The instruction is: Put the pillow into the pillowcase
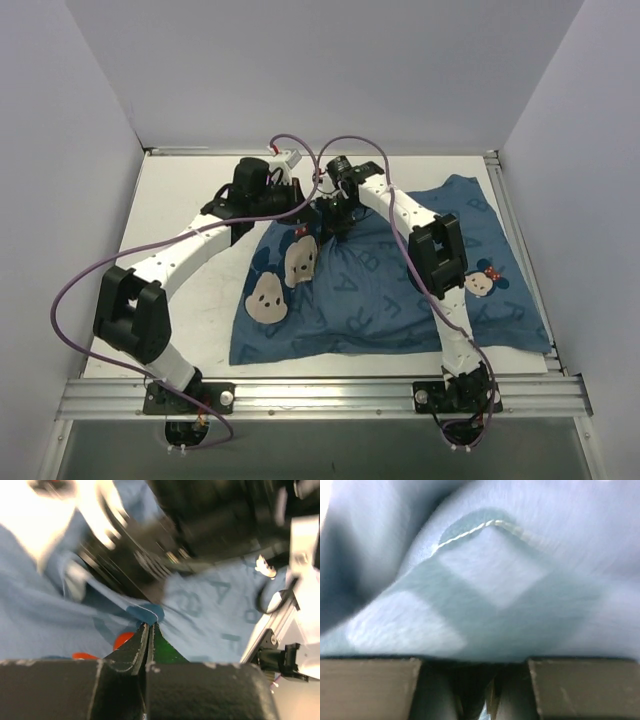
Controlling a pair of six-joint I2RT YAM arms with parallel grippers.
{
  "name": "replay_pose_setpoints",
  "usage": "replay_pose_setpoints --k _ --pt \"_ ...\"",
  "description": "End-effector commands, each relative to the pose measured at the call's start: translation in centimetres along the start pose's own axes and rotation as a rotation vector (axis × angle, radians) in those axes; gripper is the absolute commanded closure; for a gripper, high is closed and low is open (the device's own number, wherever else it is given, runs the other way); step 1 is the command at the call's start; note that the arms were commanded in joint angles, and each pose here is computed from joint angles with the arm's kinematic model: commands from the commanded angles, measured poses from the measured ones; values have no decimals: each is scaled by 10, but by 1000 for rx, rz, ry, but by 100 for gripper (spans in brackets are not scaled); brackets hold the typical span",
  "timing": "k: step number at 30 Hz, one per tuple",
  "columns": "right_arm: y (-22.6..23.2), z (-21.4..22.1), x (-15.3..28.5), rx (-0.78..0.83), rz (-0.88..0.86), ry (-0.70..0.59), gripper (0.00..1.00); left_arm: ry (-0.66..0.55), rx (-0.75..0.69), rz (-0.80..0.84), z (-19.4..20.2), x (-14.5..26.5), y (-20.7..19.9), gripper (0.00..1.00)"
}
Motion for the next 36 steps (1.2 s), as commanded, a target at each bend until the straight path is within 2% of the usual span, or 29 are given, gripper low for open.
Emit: replay_pose_setpoints --k 1,2,4,6,7,8,9,10,11,13,16,19,22,25,28,33,36 --pt "-23 -42 11 -1 131 -119 100 21 -12 55 1 8 -13 100" --pt "-24 -60 26 15 150 -193 100 56 16 24 14 6 -1 100" --pt "-35 -74 39 -10 160 -258 100 82 67 -40 28 3 19 100" --pt "-40 -74 48 -19 166 -273 98 70 91 -96 28 2 35 100" --pt "-42 -69 52 -26 159 -268 83 69 102 -121 28 1 44 100" --pt "-36 -66 67 -19 144 -287 77 59 106 -130 26 0 48 96" --pt "-37 -52 62 -35 125 -243 72 52 106 -131 22 0 52 85" --pt "-34 -45 67 -37 107 -236 64 49 118 -140 17 1 61 68" --pt "-25 -39 84 -18 80 -256 48 59 130 -147 16 3 65 51" --pt "-21 -13 85 -22 60 -198 33 70 107 -170 8 12 69 44" --pt "-8 15 101 9 37 -167 25 85 30 -193 13 29 68 39" --pt "3 32 111 41 47 -136 22 110 -11 -227 30 43 71 40" --pt "15 48 114 37 26 -86 26 165 -5 -253 53 43 76 43" --pt "20 70 102 30 -12 -6 30 240 -26 -259 77 30 75 42" --pt "22 87 85 9 -30 73 30 314 -59 -272 101 12 82 39" --pt "9 93 53 -41 -36 171 29 371 -137 -334 113 -10 89 37" --pt "-3 94 36 -86 -29 214 41 406 -184 -401 123 -15 95 42"
Point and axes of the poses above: each gripper's point midway between its finger pads, its own x axis back along the fingers, its own y axis along the line the jaws close on, z = x × y, the point moved 6 cm from there along x, back along the fingers, and after that the axes turned 9 degrees about x, right-handed, at the moved point
